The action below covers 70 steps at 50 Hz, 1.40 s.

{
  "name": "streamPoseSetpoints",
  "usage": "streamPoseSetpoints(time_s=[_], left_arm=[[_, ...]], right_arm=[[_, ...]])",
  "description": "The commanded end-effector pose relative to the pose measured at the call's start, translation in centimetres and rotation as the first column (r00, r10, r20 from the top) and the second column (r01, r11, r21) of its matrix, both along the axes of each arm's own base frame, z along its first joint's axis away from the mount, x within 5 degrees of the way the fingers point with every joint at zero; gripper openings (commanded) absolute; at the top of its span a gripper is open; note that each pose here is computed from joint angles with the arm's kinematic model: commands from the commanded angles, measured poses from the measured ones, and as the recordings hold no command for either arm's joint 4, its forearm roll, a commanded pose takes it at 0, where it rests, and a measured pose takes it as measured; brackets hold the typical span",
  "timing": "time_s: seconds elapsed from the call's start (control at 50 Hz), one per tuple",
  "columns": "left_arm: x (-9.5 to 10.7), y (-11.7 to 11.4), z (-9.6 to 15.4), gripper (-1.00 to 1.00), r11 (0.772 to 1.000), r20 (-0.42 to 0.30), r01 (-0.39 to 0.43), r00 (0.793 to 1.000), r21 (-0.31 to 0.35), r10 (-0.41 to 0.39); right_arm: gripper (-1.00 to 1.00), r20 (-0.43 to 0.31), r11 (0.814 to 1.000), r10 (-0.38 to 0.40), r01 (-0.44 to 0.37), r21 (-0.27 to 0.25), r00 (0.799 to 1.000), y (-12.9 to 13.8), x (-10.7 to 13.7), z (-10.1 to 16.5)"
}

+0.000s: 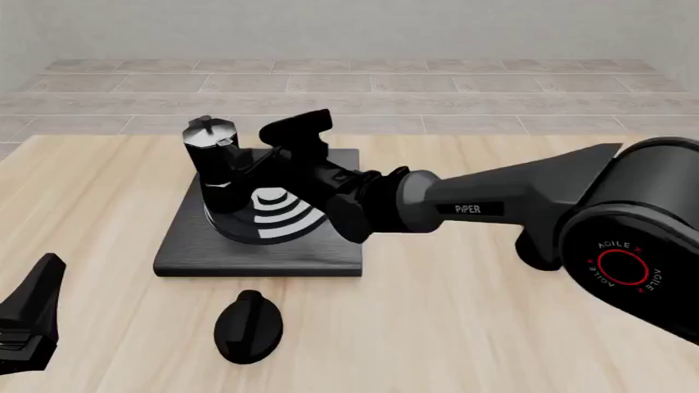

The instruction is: Put both moka pots on the stove.

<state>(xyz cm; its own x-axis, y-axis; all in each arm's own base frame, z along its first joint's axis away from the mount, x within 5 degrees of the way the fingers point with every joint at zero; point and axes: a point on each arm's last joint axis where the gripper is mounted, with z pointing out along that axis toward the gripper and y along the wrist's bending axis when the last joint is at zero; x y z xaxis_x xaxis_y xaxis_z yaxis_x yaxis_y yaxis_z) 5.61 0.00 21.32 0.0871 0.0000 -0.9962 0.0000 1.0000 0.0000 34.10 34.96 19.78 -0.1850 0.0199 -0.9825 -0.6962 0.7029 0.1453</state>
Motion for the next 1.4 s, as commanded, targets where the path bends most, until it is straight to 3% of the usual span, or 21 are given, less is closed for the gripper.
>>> streamPoseSetpoints(time_s=[0.02,0.18,0.26,0.3,0.44,0.48,0.5,0.56,0.8,1.04,1.26,1.3,1.4], left_arm=[[0.0,0.0,0.0,1.0,1.0,0.0,0.0,1.0,0.0,0.0],[0.0,0.0,0.0,1.0,1.0,0.0,0.0,1.0,0.0,0.0],[0.0,0.0,0.0,1.0,1.0,0.0,0.0,1.0,0.0,0.0],[0.0,0.0,0.0,1.0,1.0,0.0,0.0,1.0,0.0,0.0],[0.0,0.0,0.0,1.0,1.0,0.0,0.0,1.0,0.0,0.0],[0.0,0.0,0.0,1.0,1.0,0.0,0.0,1.0,0.0,0.0],[0.0,0.0,0.0,1.0,1.0,0.0,0.0,1.0,0.0,0.0],[0.0,0.0,0.0,1.0,1.0,0.0,0.0,1.0,0.0,0.0],[0.0,0.0,0.0,1.0,1.0,0.0,0.0,1.0,0.0,0.0],[0.0,0.0,0.0,1.0,1.0,0.0,0.0,1.0,0.0,0.0],[0.0,0.0,0.0,1.0,1.0,0.0,0.0,1.0,0.0,0.0],[0.0,0.0,0.0,1.0,1.0,0.0,0.0,1.0,0.0,0.0],[0.0,0.0,0.0,1.0,1.0,0.0,0.0,1.0,0.0,0.0]], right_arm=[[1.0,-0.005,1.0,-0.005,0.005,0.009,1.0,-0.9,-0.6,0.8],[1.0,0.048,1.0,-0.02,0.019,0.024,0.999,-3.0,-1.6,2.8],[1.0,0.11,0.999,-0.023,0.02,0.029,0.994,-4.1,-2.4,4.2],[1.0,0.095,0.999,-0.027,0.023,0.038,0.995,-4.3,-2.5,4.6],[1.0,0.135,0.998,-0.035,0.028,0.051,0.99,-5.6,-3.4,6.1],[1.0,0.18,0.999,-0.033,0.026,0.04,0.983,-6.1,-4.0,6.6],[1.0,0.157,0.998,-0.039,0.031,0.053,0.987,-6.2,-3.8,6.7],[1.0,0.182,0.998,-0.048,0.038,0.058,0.982,-7.1,-4.3,7.4],[1.0,0.219,0.997,-0.068,0.057,0.057,0.973,-9.1,-5.3,8.3],[1.0,0.285,0.992,-0.123,0.109,0.067,0.951,-12.7,-6.6,9.3],[1.0,0.283,0.985,-0.168,0.149,0.089,0.944,-15.6,-7.9,9.4],[1.0,0.333,0.984,-0.176,0.157,0.085,0.926,-16.5,-8.8,9.6],[1.0,0.308,0.981,-0.192,0.169,0.099,0.932,-17.4,-9.3,10.2]])
